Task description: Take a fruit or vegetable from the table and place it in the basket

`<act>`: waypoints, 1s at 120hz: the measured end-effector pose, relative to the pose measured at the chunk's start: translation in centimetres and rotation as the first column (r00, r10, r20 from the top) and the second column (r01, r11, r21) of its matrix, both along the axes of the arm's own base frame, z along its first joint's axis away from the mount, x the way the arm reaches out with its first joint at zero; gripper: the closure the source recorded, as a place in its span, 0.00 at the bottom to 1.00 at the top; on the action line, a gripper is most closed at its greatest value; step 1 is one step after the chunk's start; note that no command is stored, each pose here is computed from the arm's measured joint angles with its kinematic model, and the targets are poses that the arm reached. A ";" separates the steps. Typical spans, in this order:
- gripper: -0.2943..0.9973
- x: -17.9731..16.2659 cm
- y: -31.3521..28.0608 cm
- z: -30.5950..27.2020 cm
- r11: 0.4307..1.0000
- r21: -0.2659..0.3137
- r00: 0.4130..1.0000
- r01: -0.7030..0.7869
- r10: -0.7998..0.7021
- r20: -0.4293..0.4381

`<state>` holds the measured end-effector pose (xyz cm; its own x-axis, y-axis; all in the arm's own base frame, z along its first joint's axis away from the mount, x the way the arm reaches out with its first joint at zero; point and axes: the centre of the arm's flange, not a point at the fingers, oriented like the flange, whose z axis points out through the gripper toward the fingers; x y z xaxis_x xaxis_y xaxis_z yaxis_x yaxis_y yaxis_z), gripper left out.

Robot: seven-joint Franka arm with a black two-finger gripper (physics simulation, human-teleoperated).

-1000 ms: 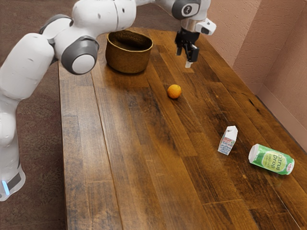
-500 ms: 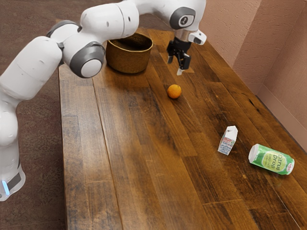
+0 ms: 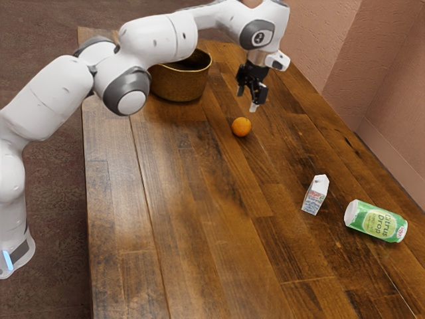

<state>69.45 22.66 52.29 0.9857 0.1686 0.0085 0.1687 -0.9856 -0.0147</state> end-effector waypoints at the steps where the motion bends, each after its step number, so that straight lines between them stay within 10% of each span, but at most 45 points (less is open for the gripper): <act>1: 0.23 0.0 0.0 -0.1 1.000 0.000 1.000 0.001 -0.001 0.000; 120: 0.23 0.9 -0.7 -2.4 0.999 -0.036 0.999 0.023 -0.024 -0.024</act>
